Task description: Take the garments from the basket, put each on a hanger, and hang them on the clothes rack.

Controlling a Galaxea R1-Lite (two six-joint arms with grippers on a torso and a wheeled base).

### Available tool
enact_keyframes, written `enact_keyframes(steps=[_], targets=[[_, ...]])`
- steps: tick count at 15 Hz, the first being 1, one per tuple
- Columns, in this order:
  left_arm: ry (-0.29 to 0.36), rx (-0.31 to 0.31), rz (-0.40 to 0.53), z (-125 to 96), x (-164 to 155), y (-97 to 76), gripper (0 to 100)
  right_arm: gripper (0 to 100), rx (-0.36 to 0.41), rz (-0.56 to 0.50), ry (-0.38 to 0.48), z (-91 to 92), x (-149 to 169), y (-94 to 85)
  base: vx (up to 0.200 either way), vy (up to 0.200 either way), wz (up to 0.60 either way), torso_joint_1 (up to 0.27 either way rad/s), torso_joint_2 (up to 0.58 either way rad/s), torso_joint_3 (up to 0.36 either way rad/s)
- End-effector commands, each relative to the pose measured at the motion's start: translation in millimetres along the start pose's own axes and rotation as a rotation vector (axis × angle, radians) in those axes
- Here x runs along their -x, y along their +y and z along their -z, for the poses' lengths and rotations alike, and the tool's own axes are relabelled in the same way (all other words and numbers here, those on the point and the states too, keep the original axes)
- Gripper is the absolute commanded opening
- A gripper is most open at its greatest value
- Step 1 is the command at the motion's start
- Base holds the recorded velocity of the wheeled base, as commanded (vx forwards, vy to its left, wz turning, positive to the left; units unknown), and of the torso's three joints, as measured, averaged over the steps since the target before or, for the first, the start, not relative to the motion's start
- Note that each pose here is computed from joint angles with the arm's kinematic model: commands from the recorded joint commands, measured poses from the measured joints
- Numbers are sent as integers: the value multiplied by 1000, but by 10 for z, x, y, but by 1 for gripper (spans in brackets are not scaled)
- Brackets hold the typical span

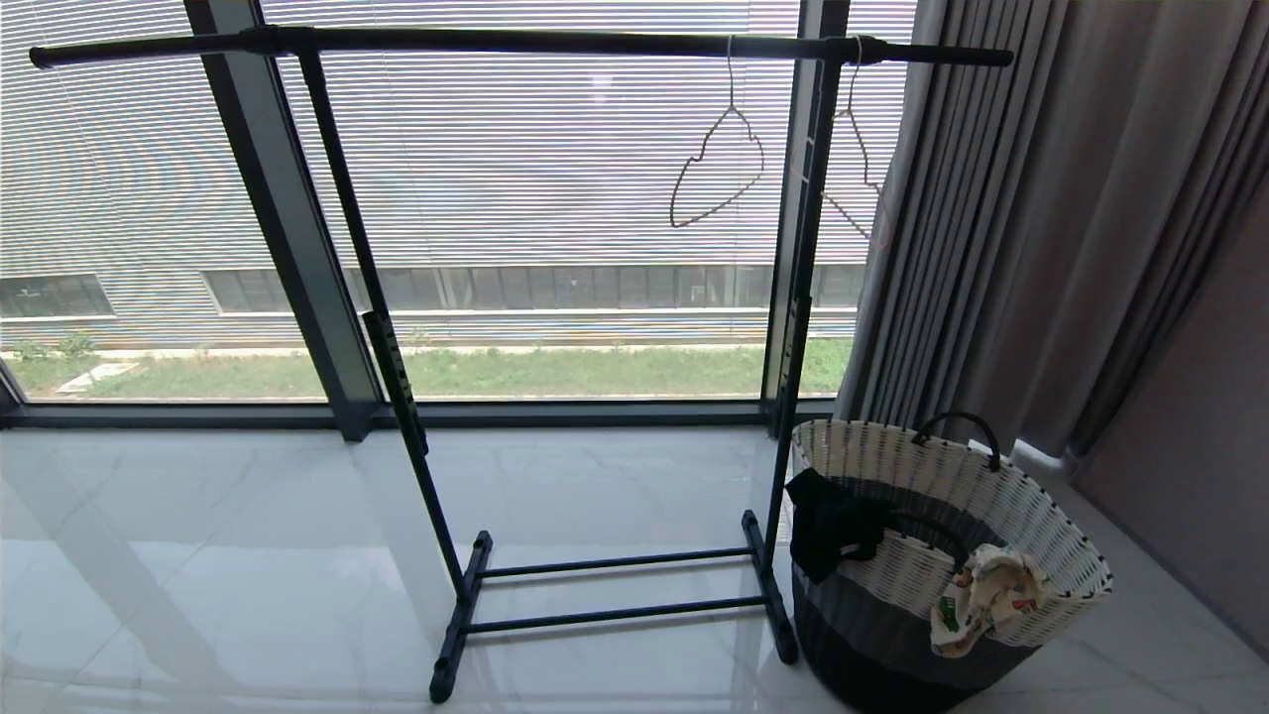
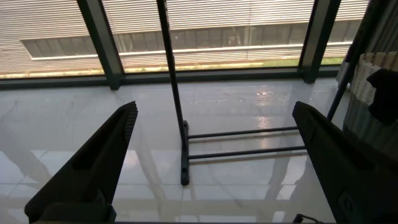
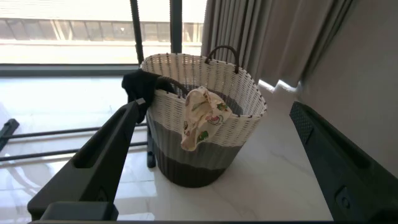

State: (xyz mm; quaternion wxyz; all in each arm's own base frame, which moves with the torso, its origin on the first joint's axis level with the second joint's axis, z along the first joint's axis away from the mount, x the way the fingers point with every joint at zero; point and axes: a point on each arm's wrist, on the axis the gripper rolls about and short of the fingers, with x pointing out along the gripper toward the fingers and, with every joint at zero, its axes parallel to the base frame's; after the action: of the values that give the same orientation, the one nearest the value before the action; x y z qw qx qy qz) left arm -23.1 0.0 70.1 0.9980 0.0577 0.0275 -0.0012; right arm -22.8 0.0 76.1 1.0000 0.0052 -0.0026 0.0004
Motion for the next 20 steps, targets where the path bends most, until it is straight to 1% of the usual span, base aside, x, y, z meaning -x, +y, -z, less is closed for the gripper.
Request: enact_keyframes(steps=[1,11,13,14,15,16,17,18,19,20], targets=[[0,-1,-1,0,0,0,100,100,-19,-1,-1,-1,0,0,200,0,0,-2,2,2],[0,-1,-1,0,0,0,100,100,-16,-1,-1,-1,0,0,200,0,0,2,3,4],[0,10,-2,0,0,0,100,100,-13,-1,-1,-1,0,0,0,0,0,0,0,0],[0,16,-2,0,0,0,100,100,3,-1,-6,-5,0,0,0,0,0,0,0,0],[0,16,-2,0,0,0,100,100,60,-18,-37,-98,20,5,0,0,0,0,0,0],[0,16,-2,0,0,0,100,100,66,-53,-41,-355,30,7,0,0,0,0,0,0],[0,16,-2,0,0,0,100,100,82,-78,15,-587,-37,5,0,0,0,0,0,0],[0,16,-2,0,0,0,100,100,121,-91,79,-731,-123,8,0,0,0,0,0,0],[0,16,-2,0,0,0,100,100,234,-68,259,-902,-396,16,0,0,0,0,0,0],[0,16,-2,0,0,0,100,100,329,-49,390,-1008,-691,15,0,0,0,0,0,0]])
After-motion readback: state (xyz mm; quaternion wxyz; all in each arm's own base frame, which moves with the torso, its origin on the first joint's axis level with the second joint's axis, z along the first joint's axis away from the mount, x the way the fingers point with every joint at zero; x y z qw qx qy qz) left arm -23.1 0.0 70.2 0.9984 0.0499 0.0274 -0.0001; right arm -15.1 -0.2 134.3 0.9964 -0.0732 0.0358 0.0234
